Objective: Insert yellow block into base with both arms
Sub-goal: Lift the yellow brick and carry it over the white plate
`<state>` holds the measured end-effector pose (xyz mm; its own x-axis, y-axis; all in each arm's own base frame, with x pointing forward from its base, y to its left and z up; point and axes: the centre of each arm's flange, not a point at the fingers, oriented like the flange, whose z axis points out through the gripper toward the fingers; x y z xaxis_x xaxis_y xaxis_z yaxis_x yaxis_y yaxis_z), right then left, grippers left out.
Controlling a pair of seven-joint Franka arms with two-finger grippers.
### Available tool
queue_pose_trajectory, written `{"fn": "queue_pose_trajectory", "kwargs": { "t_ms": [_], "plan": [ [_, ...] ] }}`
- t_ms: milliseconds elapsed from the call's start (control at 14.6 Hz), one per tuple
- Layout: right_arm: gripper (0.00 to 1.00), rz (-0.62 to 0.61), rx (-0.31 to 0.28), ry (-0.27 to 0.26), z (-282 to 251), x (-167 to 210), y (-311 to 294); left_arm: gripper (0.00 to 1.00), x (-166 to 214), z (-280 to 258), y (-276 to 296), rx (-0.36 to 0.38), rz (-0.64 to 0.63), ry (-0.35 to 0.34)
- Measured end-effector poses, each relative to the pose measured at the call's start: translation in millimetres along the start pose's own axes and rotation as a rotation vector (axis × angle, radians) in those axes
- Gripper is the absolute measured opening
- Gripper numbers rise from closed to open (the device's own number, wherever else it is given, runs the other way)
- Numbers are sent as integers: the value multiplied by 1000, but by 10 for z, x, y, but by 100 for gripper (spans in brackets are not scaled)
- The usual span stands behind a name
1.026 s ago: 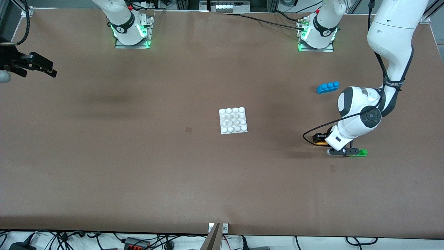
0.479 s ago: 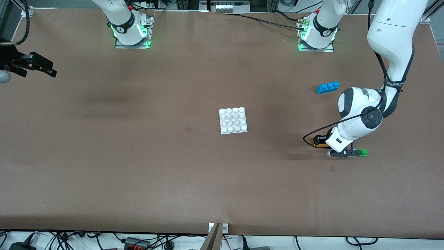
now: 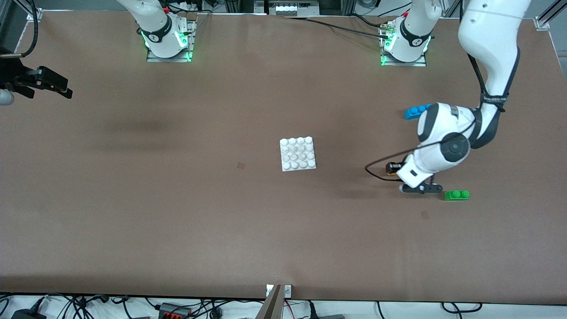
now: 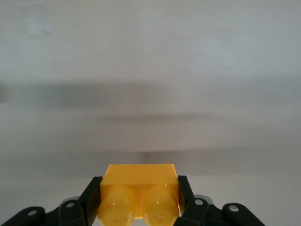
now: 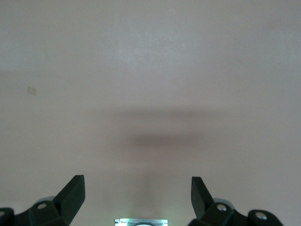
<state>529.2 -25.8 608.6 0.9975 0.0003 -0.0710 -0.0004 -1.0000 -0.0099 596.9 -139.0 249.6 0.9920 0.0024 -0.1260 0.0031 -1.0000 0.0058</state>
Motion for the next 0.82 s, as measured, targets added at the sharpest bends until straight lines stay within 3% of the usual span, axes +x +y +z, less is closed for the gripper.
{"fn": "queue_pose_trajectory", "kwargs": {
  "t_ms": [342,547,821],
  "plan": [
    [100,1,0,0,-2,0,1,69,-469,-175,1313,-33,-79,-6],
    [100,1,0,-1,-2,-2,2,69,-835,-292,2298,-46,-135,27],
    [100,1,0,-2,-3,-4,3,69,-851,-210,2913,-87,-188,58]
  ]
}}
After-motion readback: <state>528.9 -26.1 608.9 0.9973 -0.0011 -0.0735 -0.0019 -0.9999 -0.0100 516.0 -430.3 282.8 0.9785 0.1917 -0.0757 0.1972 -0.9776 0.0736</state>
